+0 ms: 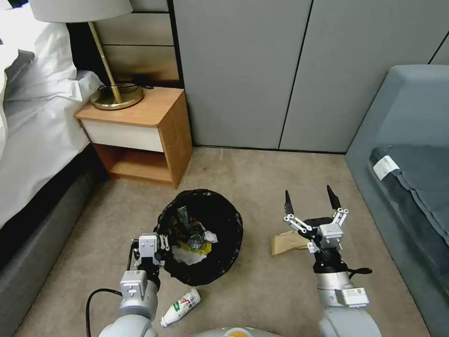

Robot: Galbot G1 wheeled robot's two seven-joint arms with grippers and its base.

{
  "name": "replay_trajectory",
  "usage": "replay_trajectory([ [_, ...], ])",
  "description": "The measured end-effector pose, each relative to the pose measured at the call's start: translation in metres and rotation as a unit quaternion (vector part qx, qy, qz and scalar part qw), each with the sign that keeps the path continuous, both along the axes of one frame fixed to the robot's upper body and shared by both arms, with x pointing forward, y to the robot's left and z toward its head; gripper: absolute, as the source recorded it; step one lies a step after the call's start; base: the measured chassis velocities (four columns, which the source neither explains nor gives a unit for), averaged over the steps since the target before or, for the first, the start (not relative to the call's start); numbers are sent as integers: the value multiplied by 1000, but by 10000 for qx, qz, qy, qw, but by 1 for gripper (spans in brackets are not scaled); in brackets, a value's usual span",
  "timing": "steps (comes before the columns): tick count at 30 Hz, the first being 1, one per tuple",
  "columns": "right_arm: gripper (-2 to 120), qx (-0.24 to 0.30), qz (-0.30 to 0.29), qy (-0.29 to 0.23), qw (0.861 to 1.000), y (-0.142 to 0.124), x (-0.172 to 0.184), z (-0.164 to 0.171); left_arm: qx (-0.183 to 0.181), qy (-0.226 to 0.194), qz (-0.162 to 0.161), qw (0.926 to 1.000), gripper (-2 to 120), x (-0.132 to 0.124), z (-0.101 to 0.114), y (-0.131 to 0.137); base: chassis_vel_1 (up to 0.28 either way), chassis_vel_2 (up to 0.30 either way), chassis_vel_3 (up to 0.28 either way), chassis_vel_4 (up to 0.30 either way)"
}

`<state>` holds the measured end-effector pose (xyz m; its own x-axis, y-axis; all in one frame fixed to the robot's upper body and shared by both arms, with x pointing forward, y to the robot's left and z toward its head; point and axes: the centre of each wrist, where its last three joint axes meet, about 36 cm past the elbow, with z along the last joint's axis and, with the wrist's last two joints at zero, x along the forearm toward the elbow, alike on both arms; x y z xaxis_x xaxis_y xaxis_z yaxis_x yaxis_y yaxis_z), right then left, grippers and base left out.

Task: Pick up the trash bin, then pick up the garbage from the floor and place it into the trash bin.

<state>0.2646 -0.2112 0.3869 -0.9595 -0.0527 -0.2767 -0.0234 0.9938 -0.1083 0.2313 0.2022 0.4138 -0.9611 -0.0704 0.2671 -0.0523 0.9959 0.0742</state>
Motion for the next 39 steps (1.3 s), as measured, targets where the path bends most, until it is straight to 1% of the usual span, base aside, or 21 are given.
replay_trajectory([
  [2, 100, 93, -81, 153, 9998, 1, 1, 3, 0, 0, 0, 10000, 1, 0, 0, 0, 0, 0, 0, 0],
  [4, 100, 394, -325, 687, 9963, 3, 7, 15, -2, -3, 1, 10000, 1, 0, 0, 0, 0, 0, 0, 0],
  [6, 100, 449, -375, 821, 9949, 3, 8, 17, -3, -2, 1, 10000, 1, 0, 0, 0, 0, 0, 0, 0],
  [8, 100, 594, -549, 1422, 9865, 2, 16, 26, -4, 1, 0, 10000, 1, 0, 0, 0, 0, 0, 0, 0],
  [10, 100, 608, -577, 1563, 9841, 1, 18, 28, -4, 3, 0, 10000, 1, 1, -1, 0, 0, 0, 0, 0],
  [12, 100, 706, -689, 2080, 9731, -3, 23, 32, -5, 7, -2, 10000, 1, 1, -1, 0, 0, 0, 0, 0],
  [13, 100, 706, -689, 2080, 9731, -3, 23, 32, -5, 7, -2, 10000, 1, 1, -1, 0, 0, 0, 0, 0],
  [14, 100, 761, -736, 2319, 9670, -6, 25, 31, -6, 11, -3, 10000, 1, 1, -2, 0, 0, 0, 0, 0],
  [16, 100, 828, -783, 2685, 9565, -9, 26, 24, -6, 17, -5, 10000, 1, 1, -2, 0, 0, 0, 0, 0],
  [17, 100, 828, -783, 2685, 9565, -9, 26, 24, -6, 17, -5, 10000, 1, 1, -2, 0, 0, 0, 0, 0],
  [19, 100, 1032, -787, 3120, 9412, -13, 25, 12, -8, 21, -10, 10000, 1, 2, -3, -1, 0, 0, 0, 0],
  [20, 100, 1032, -787, 3120, 9412, -13, 25, 12, -8, 21, -10, 10000, 1, 2, -3, -1, 0, 0, 0, 0],
  [23, 100, 1418, -761, 3671, 9162, -17, 25, -5, -10, 36, -16, 10000, 1, 2, -4, -1, 0, 0, 0, 0],
  [24, 100, 1418, -761, 3671, 9162, -17, 25, -5, -10, 36, -16, 10000, 1, 2, -4, -1, 0, 0, 0, 0],
  [25, 100, 1467, -761, 3763, 9116, -18, 25, -9, -11, 37, -18, 10000, 1, 2, -4, -1, 0, 0, 0, 0],
  [27, 100, 1686, -802, 4110, 8923, -20, 27, -24, -15, 46, -22, 10000, 1, 2, -4, -1, 0, 0, 0, 0],
  [29, 100, 1686, -802, 4110, 8923, -20, 27, -24, -15, 46, -22, 10000, 1, 2, -4, -1, 0, 0, 0, 0],
  [30, 100, 1790, -824, 4283, 8819, -21, 28, -32, -15, 51, -23, 10000, 1, 1, -5, -1, 0, 0, 0, 0],
  [31, 100, 1925, -894, 4521, 8664, -23, 31, -50, -15, 59, -26, 10000, 1, 1, -5, -1, 0, 0, 0, 0],
  [32, 100, 1951, -928, 4600, 8612, -24, 32, -57, -14, 61, -26, 10000, 1, 1, -5, -1, 0, 0, 0, 0],
  [39, 100, 2076, -988, 4750, 8494, -29, 37, -76, -8, 70, -28, 10000, 1, 0, -5, -1, 0, 0, 0, 0],
])
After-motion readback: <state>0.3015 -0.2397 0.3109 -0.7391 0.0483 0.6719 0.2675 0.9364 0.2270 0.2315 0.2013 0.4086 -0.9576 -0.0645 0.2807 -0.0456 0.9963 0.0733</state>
